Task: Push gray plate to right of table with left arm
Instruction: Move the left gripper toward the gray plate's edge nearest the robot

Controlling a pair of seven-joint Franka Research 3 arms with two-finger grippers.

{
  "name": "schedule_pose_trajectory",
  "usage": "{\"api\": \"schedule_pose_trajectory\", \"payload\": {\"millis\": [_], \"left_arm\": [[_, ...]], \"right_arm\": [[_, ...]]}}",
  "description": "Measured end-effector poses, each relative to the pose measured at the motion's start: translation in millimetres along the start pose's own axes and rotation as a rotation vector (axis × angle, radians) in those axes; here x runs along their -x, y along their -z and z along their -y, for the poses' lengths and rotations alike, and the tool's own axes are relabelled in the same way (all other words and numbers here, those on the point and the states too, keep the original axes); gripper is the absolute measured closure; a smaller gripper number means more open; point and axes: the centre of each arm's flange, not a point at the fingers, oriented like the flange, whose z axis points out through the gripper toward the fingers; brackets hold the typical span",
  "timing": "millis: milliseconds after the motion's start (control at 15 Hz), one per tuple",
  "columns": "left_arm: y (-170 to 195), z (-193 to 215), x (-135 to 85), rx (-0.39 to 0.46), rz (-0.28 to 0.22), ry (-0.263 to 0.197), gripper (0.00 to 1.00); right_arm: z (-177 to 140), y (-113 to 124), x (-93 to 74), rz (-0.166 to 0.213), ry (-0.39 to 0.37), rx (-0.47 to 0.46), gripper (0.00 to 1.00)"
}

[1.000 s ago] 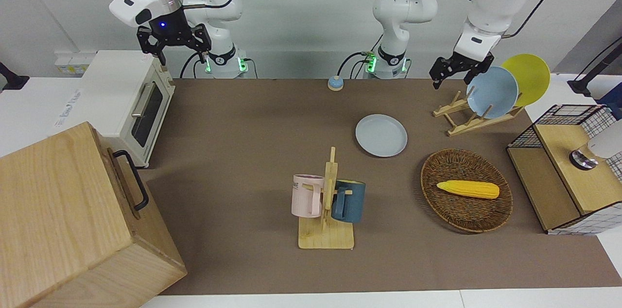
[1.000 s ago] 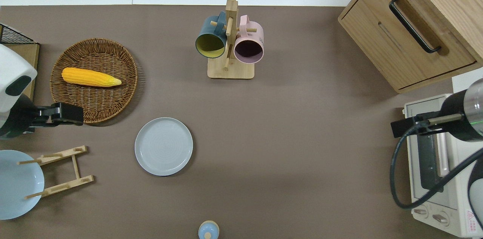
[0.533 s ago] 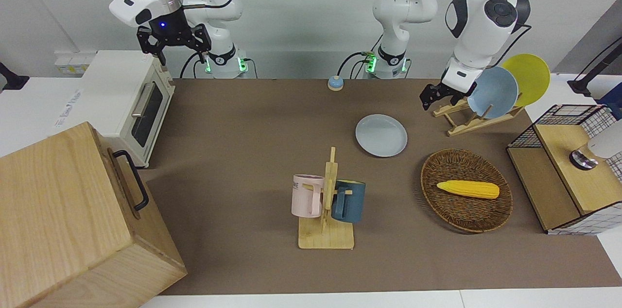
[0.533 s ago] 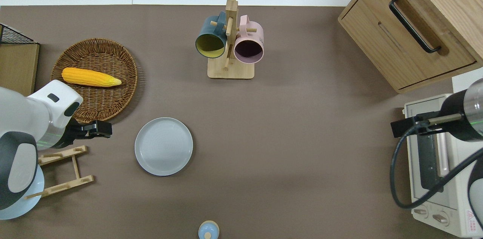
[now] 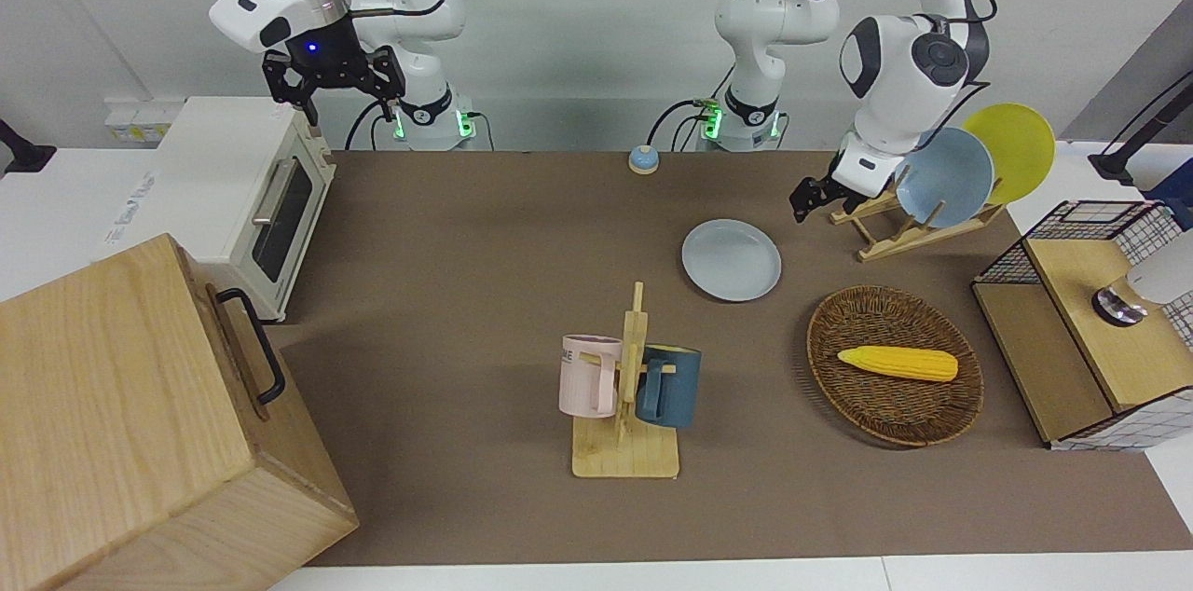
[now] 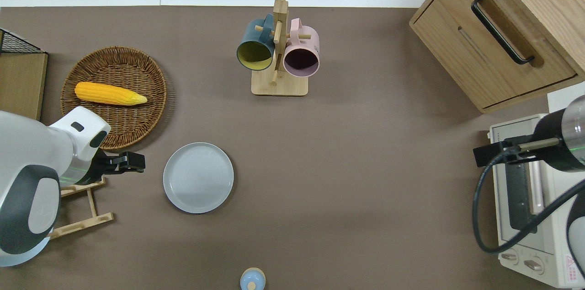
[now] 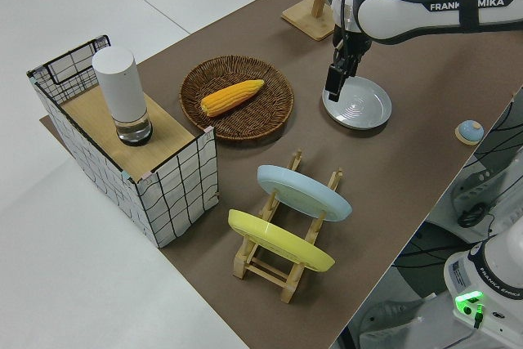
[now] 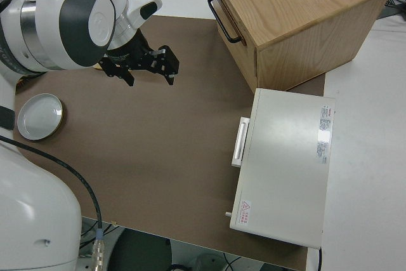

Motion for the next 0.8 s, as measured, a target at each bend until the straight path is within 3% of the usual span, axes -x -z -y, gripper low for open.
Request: {"api": "schedule_pose_trajectory", "payload": {"millis": [533,800], "left_arm": [[-86,2,7,0.048,0.019,0.048,0.02],[-109,-1,11,0.069,0.029,0.068,0.1]], "right_arm": [[0,0,0.0,0.0,0.0,0.0,0.0],[0,0,0.0,0.0,0.0,0.0,0.0]]}}
